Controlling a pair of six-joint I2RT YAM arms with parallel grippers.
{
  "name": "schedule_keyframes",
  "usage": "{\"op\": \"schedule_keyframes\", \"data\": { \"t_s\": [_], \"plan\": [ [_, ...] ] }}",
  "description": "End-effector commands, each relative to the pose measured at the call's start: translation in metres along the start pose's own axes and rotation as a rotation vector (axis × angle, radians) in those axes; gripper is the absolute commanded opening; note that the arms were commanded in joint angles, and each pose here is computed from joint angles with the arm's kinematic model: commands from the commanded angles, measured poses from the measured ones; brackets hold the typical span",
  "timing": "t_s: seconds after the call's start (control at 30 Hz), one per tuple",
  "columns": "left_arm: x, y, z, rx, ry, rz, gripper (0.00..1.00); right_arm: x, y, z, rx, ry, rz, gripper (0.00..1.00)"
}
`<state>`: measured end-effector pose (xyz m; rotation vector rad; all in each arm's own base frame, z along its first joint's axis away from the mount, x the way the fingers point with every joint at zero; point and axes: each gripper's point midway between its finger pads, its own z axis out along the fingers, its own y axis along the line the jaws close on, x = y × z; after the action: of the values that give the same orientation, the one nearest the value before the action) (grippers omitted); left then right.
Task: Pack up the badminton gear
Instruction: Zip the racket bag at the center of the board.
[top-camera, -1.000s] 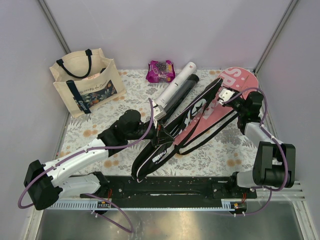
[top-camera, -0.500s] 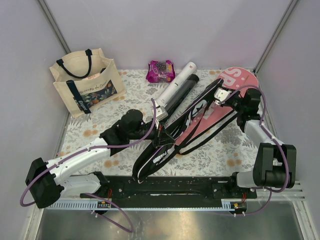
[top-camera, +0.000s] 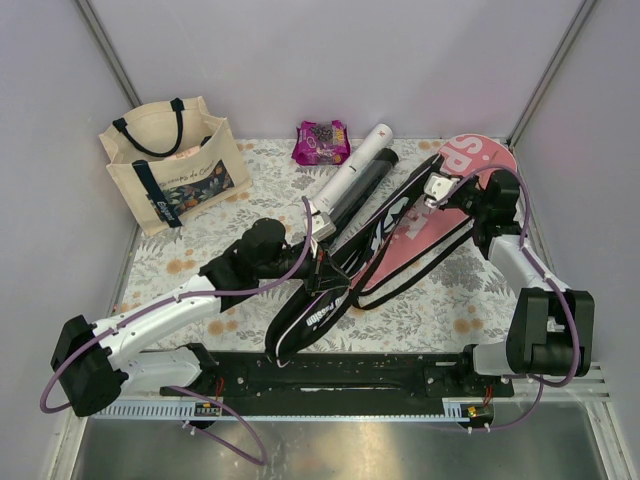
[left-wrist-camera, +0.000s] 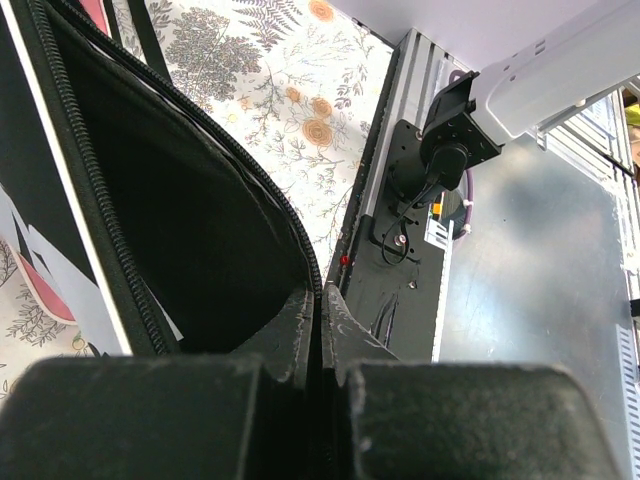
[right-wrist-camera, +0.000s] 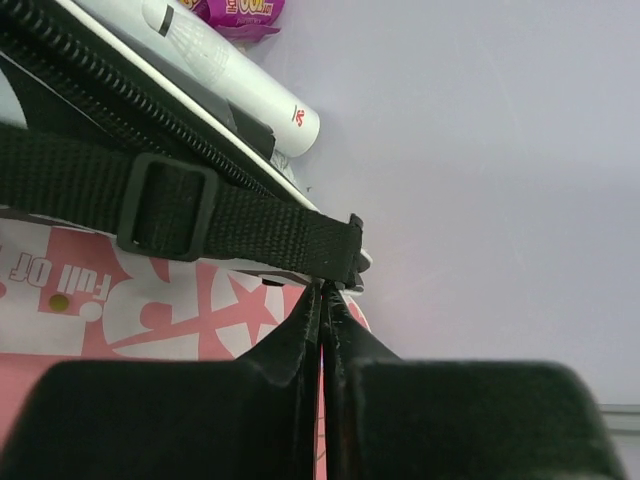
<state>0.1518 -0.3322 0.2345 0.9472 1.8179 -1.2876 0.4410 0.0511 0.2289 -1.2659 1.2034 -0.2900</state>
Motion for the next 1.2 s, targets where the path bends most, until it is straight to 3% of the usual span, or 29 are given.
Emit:
{"op": "schedule_keyframes", "data": {
  "t_s": [0.0, 0.4, 0.73, 1.03, 1.1, 1.17],
  "plan": [
    [-0.045, -0.024, -0.002, 0.094, -0.127, 0.093, 0.0, -0.023, -0.013, -0.002, -0.008, -0.041, -0.017, 0.0],
    [-0.051, -0.019, -0.001, 0.078, -0.143, 0.092, 0.0, -0.05, 0.018, -0.009, -0.077, -0.087, 0.242, 0.0],
    [-0.05, -0.012, 0.003, 0.059, -0.15, 0.078, 0.0, -0.082, 0.049, -0.03, -0.129, -0.099, 0.347, 0.0],
    [-0.051, -0.002, 0.01, 0.028, -0.162, 0.069, 0.0, -0.125, 0.095, -0.049, -0.191, -0.202, 0.456, 0.0],
    [-0.049, 0.0, 0.01, 0.02, -0.157, 0.073, 0.0, -0.125, 0.094, -0.053, -0.136, -0.19, 0.471, 0.0],
    [-0.049, -0.001, 0.009, 0.017, -0.154, 0.075, 0.0, -0.113, 0.066, -0.055, 0.063, -0.157, 0.553, 0.0]
  ]
}}
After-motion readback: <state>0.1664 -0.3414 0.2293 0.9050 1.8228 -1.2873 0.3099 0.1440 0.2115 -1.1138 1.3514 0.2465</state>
